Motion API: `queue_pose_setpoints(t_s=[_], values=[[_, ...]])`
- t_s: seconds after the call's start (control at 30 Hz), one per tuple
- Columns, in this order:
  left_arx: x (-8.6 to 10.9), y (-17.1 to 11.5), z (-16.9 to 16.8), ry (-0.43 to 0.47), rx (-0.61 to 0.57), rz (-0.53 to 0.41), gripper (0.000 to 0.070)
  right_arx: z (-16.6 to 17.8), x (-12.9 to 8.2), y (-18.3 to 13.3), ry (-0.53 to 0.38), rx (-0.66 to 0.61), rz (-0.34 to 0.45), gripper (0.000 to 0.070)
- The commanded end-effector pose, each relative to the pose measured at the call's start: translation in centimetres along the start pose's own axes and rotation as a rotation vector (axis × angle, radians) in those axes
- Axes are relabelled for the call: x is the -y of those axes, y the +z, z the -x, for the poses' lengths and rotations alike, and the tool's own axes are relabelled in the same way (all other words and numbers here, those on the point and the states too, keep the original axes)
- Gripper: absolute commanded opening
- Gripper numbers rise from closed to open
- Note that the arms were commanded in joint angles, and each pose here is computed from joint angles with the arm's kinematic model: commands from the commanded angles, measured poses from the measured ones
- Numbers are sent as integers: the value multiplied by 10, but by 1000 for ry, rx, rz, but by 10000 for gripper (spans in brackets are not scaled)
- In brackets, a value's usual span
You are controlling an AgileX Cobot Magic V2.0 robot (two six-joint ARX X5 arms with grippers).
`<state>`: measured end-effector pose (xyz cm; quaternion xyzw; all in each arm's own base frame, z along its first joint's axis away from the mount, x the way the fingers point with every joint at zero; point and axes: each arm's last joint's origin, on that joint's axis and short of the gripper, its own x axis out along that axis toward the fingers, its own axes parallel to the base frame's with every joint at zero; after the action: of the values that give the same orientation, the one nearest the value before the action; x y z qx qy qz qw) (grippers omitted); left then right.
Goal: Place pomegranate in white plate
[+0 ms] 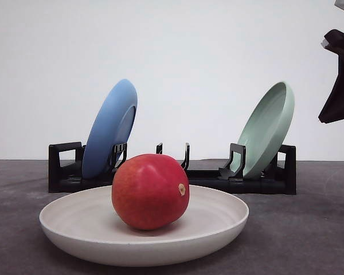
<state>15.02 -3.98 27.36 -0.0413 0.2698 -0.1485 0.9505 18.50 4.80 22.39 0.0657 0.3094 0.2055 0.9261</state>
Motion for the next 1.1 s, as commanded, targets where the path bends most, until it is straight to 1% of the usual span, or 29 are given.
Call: queue_pose_setpoints(t_s=[0.0,0.07,0.17,0.37,0.47,0.6,0.77,0.87,0.97,1.07], values=[[0,0,2,-3,26,-13,17,-1,0,1,5,2,10,16],[-2,-4,5,6,54,-38,17,-1,0,1,5,2,10,16],[-9,-17,9,35,108,-26,17,-1,0,1,5,2,10,16],[-26,-56,16,143,179,8,17,-1,0,1,5,2,10,16],[-33,-76,14,184,238,19,17,-1,0,1,5,2,10,16],[-36,-100,8,198,306,12,17,-1,0,1,5,2,10,16],[-39,-124,-1,197,320,8,17,-1,0,1,5,2,10,16],[-41,-135,-7,197,320,8,17,-1,0,1,5,2,10,16],[-41,-134,-7,204,374,-38,17,-1,0,1,5,3,10,16],[-41,-134,-6,229,374,-77,17,-1,0,1,5,3,10,16]])
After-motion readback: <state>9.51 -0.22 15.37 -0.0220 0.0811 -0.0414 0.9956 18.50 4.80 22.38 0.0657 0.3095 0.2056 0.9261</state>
